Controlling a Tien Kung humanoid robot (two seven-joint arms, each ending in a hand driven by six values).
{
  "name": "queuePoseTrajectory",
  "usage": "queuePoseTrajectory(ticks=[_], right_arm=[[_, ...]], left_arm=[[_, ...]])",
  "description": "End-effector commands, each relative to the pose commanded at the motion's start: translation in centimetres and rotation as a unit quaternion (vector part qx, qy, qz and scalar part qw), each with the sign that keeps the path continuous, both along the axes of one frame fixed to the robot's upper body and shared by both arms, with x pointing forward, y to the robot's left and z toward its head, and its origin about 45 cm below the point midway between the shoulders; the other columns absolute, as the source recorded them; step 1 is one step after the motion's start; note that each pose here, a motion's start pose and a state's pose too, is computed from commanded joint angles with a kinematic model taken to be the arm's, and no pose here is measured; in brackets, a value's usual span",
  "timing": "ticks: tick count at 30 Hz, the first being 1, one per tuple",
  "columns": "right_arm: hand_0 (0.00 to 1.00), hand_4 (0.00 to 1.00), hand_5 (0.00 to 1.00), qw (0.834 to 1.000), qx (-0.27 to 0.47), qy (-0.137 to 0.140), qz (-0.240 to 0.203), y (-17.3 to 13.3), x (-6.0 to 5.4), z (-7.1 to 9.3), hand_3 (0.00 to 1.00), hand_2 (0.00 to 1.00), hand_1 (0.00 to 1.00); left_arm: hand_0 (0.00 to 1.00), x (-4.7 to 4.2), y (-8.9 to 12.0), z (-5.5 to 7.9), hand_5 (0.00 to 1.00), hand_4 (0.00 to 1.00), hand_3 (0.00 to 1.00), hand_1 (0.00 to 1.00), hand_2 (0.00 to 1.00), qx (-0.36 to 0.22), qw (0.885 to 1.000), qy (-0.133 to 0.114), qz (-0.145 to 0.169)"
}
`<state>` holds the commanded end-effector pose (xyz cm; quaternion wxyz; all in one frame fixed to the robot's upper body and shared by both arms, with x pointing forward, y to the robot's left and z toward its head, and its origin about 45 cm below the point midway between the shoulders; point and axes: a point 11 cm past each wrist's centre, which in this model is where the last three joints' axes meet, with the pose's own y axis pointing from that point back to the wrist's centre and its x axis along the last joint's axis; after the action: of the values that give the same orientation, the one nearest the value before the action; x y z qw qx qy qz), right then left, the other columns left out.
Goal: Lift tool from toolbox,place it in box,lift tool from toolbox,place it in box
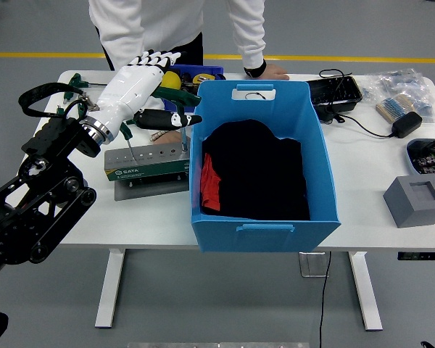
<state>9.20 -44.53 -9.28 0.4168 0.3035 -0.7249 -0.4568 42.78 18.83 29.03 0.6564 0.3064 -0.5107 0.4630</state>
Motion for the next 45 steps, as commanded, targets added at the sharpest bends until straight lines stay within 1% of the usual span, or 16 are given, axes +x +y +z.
queuePoseTrajectory(ticks=[5,6,11,12,14,17,18,24,25,29,30,35,36,42,43,45], right_arm=[[0.648,0.78,0.674,1.0,-0.001,0.0,0.0,-0.1,0.0,0.1,0.549,0.693,0.632],[0.648,0.78,0.673,1.0,-0.001,0.0,0.0,-0.1,0.0,0.1,0.549,0.694,0.632],[0.648,0.78,0.673,1.0,-0.002,0.0,0.001,-0.2,0.2,0.1,0.549,0.694,0.632],[0.648,0.78,0.674,1.0,-0.002,0.0,0.001,-0.3,0.2,0.1,0.549,0.693,0.634],[0.648,0.78,0.674,1.0,-0.002,0.0,0.002,-0.3,0.2,0.2,0.549,0.693,0.634],[0.648,0.78,0.674,1.0,-0.002,0.001,0.002,-0.3,0.2,0.2,0.549,0.693,0.634],[0.648,0.78,0.674,1.0,-0.003,0.001,0.003,-0.4,0.2,0.2,0.549,0.693,0.634],[0.648,0.78,0.674,1.0,-0.004,0.001,0.004,-0.5,0.3,0.3,0.549,0.693,0.634],[0.649,0.78,0.673,1.0,-0.004,0.001,0.004,-0.5,0.3,0.3,0.549,0.693,0.635],[0.649,0.78,0.673,1.0,-0.005,0.001,0.005,-0.6,0.3,0.3,0.549,0.693,0.635],[0.649,0.78,0.674,1.0,-0.005,0.001,0.005,-0.6,0.3,0.3,0.55,0.693,0.635],[0.649,0.78,0.674,1.0,-0.006,0.002,0.007,-0.7,0.4,0.4,0.55,0.693,0.635],[0.649,0.78,0.672,1.0,-0.006,0.002,0.008,-0.7,0.4,0.4,0.55,0.692,0.635],[0.649,0.78,0.672,1.0,-0.007,0.003,0.009,-0.8,0.3,0.4,0.55,0.692,0.635],[0.647,0.78,0.67,1.0,-0.007,0.004,0.009,-0.8,0.3,0.4,0.55,0.692,0.634],[0.647,0.78,0.67,1.0,-0.007,0.004,0.01,-0.8,0.3,0.4,0.55,0.692,0.634]], left_arm=[[0.98,1.8,-0.3,-0.7,0.597,0.998,0.982,0.998,0.998,0.029,0.999,0.02,0.015],[0.909,2.0,-0.3,-0.8,0.621,0.998,0.866,0.933,0.893,0.033,0.999,0.023,0.017],[0.909,2.94,-0.5,-1.9,0.621,0.998,0.866,0.933,0.893,0.047,0.997,0.044,0.03],[0.825,3.1,-0.5,-2.0,0.607,0.998,0.788,0.835,0.784,0.05,0.997,0.047,0.032],[0.825,3.43,-0.7,-2.4,0.607,0.998,0.788,0.835,0.784,0.055,0.996,0.054,0.034],[0.825,3.74,-0.8,-2.8,0.607,0.998,0.788,0.835,0.784,0.059,0.996,0.06,0.036],[0.74,3.86,-0.9,-3.0,0.614,0.998,0.713,0.712,0.674,0.063,0.995,0.061,0.036],[0.74,4.51,-1.0,-3.6,0.614,0.998,0.713,0.712,0.674,0.083,0.994,0.062,0.038],[0.664,4.62,-0.9,-3.7,0.624,0.998,0.649,0.622,0.579,0.085,0.994,0.062,0.039],[0.664,4.97,-0.8,-3.9,0.624,0.998,0.649,0.622,0.579,0.097,0.993,0.059,0.041],[0.528,5.03,-0.8,-3.9,0.615,0.998,0.569,0.461,0.429,0.1,0.992,0.058,0.042],[0.528,5.35,-0.5,-3.9,0.615,0.998,0.569,0.461,0.429,0.119,0.991,0.051,0.04],[0.483,5.42,-0.4,-4.0,0.619,0.998,0.466,0.372,0.342,0.124,0.99,0.051,0.041],[0.483,5.58,-0.2,-4.1,0.619,0.998,0.466,0.372,0.342,0.133,0.989,0.051,0.041],[0.375,5.59,-0.1,-4.1,0.615,0.998,0.377,0.268,0.263,0.134,0.989,0.052,0.041],[0.375,5.58,-0.1,-4.3,0.615,0.998,0.377,0.268,0.263,0.133,0.989,0.053,0.041]])
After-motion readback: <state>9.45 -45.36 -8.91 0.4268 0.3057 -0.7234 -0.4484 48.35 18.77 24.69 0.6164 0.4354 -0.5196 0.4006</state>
